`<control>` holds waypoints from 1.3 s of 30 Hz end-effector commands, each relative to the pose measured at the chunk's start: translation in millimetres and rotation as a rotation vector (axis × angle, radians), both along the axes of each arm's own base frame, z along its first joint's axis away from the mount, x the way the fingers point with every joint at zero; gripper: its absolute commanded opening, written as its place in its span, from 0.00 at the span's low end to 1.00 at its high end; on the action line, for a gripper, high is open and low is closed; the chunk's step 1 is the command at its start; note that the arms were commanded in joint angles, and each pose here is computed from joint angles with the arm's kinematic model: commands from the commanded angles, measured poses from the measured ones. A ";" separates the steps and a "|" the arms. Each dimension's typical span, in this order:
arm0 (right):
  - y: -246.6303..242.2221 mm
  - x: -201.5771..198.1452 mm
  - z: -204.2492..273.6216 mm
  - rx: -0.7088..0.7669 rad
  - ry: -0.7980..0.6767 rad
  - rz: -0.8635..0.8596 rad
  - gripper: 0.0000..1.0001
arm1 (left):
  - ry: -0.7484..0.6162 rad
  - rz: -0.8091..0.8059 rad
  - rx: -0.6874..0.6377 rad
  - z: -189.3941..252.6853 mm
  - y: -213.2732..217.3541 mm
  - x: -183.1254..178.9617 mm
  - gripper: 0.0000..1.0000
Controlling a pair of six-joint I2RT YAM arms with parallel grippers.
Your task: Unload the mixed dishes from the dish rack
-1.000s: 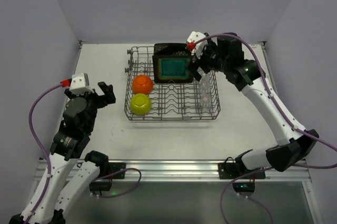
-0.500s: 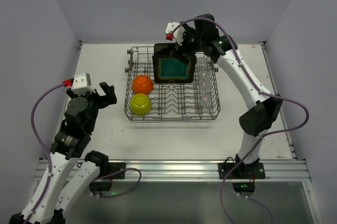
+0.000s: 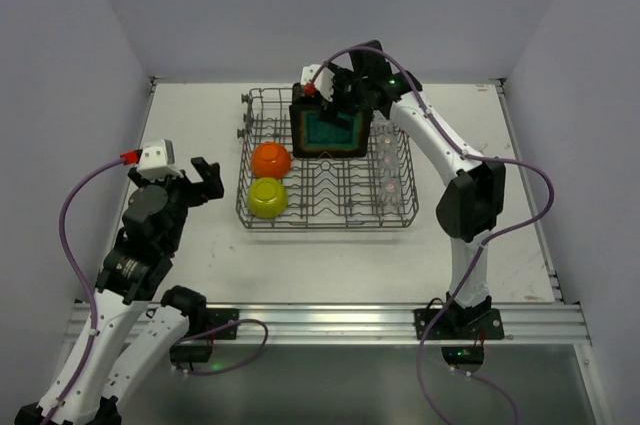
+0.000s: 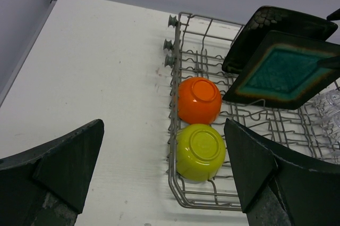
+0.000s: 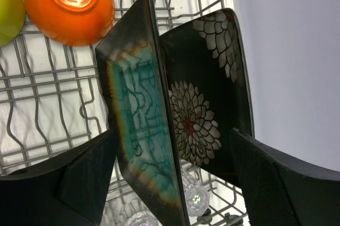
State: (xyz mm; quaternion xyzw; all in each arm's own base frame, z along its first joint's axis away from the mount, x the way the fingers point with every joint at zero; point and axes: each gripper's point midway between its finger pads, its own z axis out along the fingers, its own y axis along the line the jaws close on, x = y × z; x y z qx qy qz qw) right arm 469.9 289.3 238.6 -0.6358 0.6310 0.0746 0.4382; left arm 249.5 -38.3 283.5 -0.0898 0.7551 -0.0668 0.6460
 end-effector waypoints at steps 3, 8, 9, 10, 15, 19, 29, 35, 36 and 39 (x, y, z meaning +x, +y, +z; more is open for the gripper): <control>5.2 23.0 -8.6 -0.031 -0.078 0.032 0.85 | -0.036 -0.015 -0.002 6.7 -3.3 1.9 1.00; 0.4 39.6 -22.7 -0.076 -0.107 0.018 0.84 | -0.036 -0.025 0.001 6.3 -5.2 1.8 1.00; -1.4 41.4 -23.3 -0.074 -0.111 0.022 0.84 | -0.036 -0.025 0.001 6.3 -5.3 1.8 1.00; -0.2 38.3 -28.8 -0.074 -0.103 0.051 0.77 | -0.036 -0.026 0.001 6.3 -5.7 1.7 1.00; -2.8 44.0 -31.9 -0.099 -0.148 0.077 0.71 | -0.039 -0.028 0.001 7.0 -5.9 1.1 1.00; 0.2 41.2 -28.6 -0.091 -0.156 0.118 0.51 | -0.039 -0.030 0.002 7.0 -6.4 1.0 1.00; 3.5 33.8 -31.5 -0.104 -0.154 0.191 0.26 | -0.045 -0.020 0.001 8.5 -4.5 0.1 1.00; 1.3 32.9 -30.3 -0.115 -0.169 0.219 0.03 | -0.041 -0.017 0.003 7.5 -4.3 0.9 1.00; 1.4 32.2 -29.7 -0.117 -0.174 0.227 0.00 | -0.038 -0.017 0.004 6.4 -4.3 0.8 1.00; 1.8 34.5 -26.9 -0.114 -0.189 0.228 0.00 | -0.036 -0.019 0.004 6.0 -4.7 1.1 1.00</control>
